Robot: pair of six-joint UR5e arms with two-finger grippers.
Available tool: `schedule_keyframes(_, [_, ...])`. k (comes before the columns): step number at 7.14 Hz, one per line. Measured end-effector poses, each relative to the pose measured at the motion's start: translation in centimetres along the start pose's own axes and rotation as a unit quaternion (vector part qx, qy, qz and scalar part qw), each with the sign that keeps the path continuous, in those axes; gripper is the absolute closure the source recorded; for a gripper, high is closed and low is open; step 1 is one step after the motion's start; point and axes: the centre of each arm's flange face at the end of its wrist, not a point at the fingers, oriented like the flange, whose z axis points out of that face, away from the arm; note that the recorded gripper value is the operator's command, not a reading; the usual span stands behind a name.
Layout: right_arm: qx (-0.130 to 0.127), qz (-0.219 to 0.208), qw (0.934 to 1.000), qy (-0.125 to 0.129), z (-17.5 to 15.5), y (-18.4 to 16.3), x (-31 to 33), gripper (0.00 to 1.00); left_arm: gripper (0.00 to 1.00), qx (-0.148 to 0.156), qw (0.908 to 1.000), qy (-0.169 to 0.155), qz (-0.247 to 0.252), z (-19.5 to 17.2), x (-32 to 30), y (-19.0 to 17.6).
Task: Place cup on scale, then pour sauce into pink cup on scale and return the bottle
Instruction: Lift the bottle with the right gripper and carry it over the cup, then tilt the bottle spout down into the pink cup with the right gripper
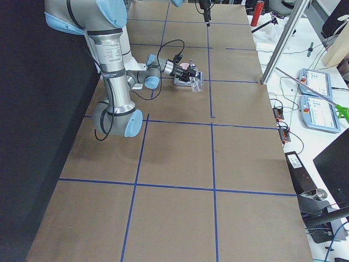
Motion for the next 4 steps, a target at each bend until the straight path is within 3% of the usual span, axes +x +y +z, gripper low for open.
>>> schedule_keyframes(2, [-0.004,-0.08,0.9966,0.016,-0.36,-0.24,-0.34,1.0,0.0,0.0,1.0,0.0,0.0,-0.04,0.02,0.01])
schedule_keyframes(4, [-0.008,-0.142,0.9892,0.036,-0.58,-0.22,-0.67,1.0,0.0,0.001,1.0,0.001,0.0,-0.19,0.09,0.02])
